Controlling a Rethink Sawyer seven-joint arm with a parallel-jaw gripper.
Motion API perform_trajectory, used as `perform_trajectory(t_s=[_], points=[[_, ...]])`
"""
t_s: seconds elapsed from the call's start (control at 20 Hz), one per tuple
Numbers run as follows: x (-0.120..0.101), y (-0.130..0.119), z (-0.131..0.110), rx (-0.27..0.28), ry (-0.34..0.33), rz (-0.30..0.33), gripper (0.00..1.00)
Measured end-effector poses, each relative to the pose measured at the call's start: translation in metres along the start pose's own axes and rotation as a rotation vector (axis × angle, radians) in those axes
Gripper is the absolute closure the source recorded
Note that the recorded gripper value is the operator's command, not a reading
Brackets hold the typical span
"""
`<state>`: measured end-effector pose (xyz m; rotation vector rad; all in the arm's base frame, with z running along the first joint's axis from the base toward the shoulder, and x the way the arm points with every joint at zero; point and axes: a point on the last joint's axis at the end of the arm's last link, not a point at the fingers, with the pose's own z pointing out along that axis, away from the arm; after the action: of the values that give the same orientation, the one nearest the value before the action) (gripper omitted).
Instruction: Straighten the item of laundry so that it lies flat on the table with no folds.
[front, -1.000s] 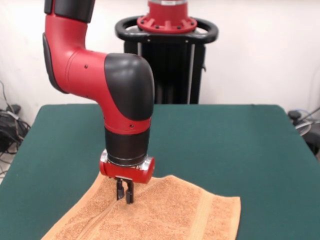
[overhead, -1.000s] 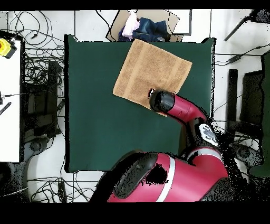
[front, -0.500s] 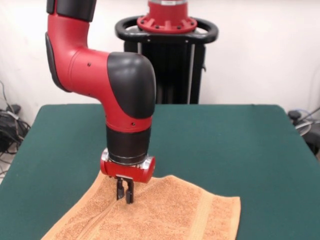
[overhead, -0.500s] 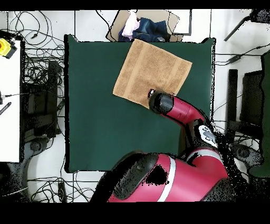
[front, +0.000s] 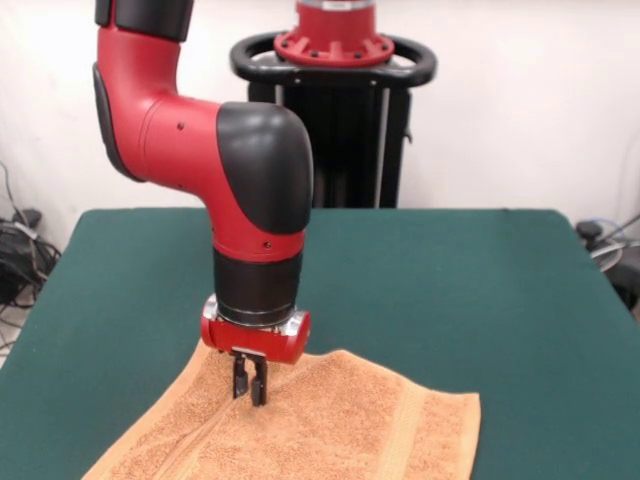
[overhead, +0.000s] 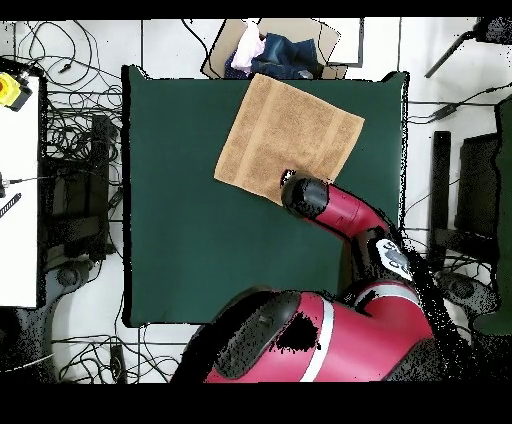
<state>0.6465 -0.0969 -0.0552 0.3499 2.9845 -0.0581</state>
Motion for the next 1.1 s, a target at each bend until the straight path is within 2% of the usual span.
perform_trajectory(t_s=[0.7,1.1], points=[[0.001,-0.003,0.001,-0.001,-0.007,0.007,1.00],[0.000,-0.021,0.001,0.007,-0.021,0.035,1.00]])
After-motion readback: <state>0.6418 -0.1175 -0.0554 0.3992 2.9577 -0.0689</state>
